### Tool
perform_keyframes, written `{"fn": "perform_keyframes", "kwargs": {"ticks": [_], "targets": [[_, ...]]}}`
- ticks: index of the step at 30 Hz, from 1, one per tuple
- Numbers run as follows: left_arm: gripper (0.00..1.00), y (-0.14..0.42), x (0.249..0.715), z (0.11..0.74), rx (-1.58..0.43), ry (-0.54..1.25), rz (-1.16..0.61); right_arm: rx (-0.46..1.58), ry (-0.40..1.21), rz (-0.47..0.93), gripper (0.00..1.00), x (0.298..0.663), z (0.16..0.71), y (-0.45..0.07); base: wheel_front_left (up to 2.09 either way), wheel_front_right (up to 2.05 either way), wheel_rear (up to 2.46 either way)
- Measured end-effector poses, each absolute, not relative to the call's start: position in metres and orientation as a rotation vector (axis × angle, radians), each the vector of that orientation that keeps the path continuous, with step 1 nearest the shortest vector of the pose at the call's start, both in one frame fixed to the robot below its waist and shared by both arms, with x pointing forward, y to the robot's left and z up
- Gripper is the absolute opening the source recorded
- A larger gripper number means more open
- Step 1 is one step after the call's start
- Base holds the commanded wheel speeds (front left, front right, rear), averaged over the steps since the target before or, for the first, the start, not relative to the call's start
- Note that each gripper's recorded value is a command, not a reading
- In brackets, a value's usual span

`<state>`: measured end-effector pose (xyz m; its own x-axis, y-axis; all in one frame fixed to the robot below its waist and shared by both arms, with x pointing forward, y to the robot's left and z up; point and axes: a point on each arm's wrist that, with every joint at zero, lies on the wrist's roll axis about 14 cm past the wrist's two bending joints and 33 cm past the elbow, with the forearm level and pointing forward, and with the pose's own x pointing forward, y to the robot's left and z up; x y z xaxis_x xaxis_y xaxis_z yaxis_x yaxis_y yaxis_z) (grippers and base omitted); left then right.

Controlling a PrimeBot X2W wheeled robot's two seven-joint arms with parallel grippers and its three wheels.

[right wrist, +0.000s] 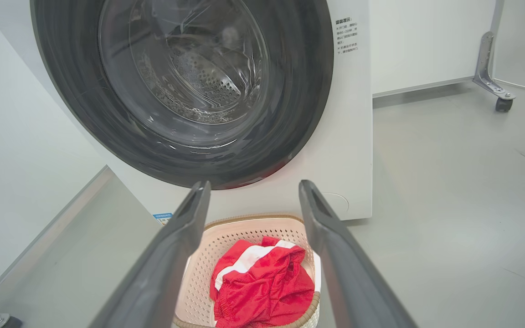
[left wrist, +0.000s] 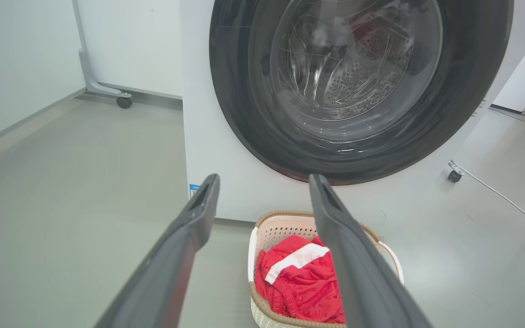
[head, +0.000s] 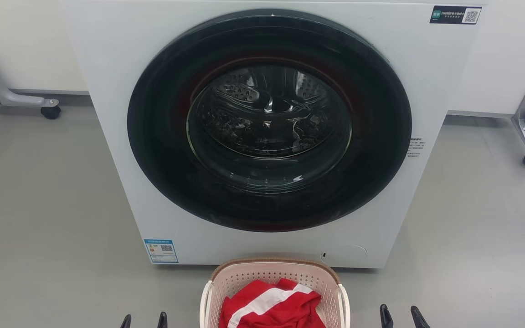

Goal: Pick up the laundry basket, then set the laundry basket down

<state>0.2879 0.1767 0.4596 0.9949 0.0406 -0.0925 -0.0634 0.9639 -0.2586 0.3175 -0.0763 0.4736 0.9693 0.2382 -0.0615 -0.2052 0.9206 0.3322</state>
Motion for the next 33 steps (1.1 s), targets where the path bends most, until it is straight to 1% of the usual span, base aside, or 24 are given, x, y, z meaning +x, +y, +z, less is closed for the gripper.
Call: {"fn": "perform_keyframes", "kwargs": {"ticks": [10, 31, 32, 33], "targets": [[1.00, 0.178, 0.288, 0.469, -0.242, 0.052, 0.066, 0.308, 0.041, 0.203, 1.00, 0.319, 0.488, -0.083, 0.00, 0.00, 0.00], [1.00, 0.180, 0.289, 0.482, -0.218, 0.007, 0.076, 0.289, -0.015, 0.177, 1.00, 0.321, 0.503, -0.089, 0.00, 0.00, 0.00], [0.00, 0.179, 0.289, 0.481, -0.219, 0.011, 0.077, 0.289, -0.010, 0.176, 0.00, 0.321, 0.501, -0.089, 0.00, 0.00, 0.00], [0.00, 0.179, 0.288, 0.477, -0.220, 0.024, 0.078, 0.288, 0.001, 0.175, 0.00, 0.320, 0.498, -0.089, 0.00, 0.00, 0.00]]}}
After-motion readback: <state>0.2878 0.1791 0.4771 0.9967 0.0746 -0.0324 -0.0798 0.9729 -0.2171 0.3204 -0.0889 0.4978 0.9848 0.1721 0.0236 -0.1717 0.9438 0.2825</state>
